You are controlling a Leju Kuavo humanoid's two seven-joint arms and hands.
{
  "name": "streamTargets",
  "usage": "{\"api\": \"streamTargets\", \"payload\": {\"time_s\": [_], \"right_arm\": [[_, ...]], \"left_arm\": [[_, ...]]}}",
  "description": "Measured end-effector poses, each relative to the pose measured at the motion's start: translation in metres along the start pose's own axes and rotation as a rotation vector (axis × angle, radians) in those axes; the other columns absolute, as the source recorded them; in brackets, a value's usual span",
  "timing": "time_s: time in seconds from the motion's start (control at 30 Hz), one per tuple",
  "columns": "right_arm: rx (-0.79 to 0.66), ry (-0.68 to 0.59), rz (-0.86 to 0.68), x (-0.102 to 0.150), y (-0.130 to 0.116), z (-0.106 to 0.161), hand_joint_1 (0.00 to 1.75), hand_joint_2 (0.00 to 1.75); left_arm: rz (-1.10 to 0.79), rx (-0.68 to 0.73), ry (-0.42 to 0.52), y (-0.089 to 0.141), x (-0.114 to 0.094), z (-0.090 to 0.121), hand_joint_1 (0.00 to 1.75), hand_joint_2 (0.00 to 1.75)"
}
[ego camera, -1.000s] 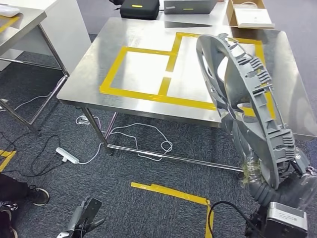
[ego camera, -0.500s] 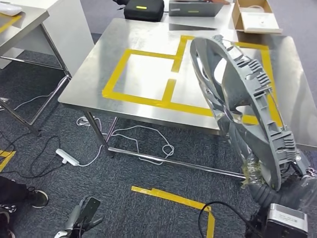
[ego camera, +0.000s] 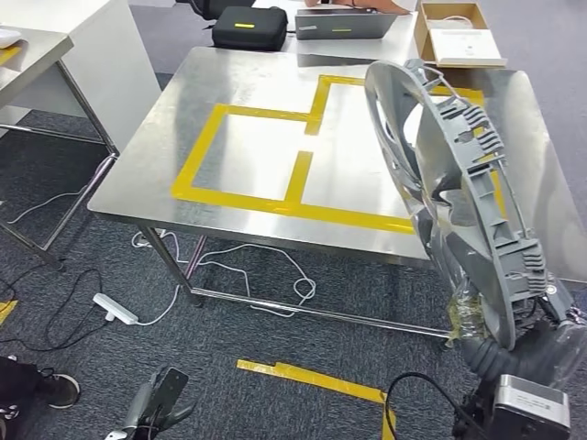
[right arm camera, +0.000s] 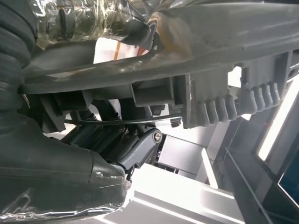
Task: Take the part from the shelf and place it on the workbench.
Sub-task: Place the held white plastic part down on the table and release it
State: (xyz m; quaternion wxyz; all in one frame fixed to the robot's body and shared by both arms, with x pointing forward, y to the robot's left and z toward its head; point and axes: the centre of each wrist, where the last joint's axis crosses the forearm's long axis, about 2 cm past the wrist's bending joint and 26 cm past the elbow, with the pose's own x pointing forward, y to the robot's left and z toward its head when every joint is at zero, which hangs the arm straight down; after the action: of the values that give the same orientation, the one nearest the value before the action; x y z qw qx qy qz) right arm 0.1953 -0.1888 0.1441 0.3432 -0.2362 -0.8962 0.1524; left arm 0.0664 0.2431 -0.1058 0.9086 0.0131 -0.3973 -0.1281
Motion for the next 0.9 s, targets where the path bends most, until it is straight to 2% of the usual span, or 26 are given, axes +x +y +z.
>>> {"api": "streamTargets", "payload": {"time_s": [0.5, 0.9], "right_arm": [[-0.022, -0.055, 0.0, -0.009, 0.002, -0.032, 1.75, 1.75], [0.018, -0.042, 0.017, -0.022, 0.009, -0.048, 1.75, 1.75]], "left_arm": [[-0.018, -0.041, 0.0, -0.002, 0.005, -0.003, 0.0, 1.75], [-0.046, -0.07, -0.01, -0.001, 0.01, -0.007, 0.0, 1.75]]}}
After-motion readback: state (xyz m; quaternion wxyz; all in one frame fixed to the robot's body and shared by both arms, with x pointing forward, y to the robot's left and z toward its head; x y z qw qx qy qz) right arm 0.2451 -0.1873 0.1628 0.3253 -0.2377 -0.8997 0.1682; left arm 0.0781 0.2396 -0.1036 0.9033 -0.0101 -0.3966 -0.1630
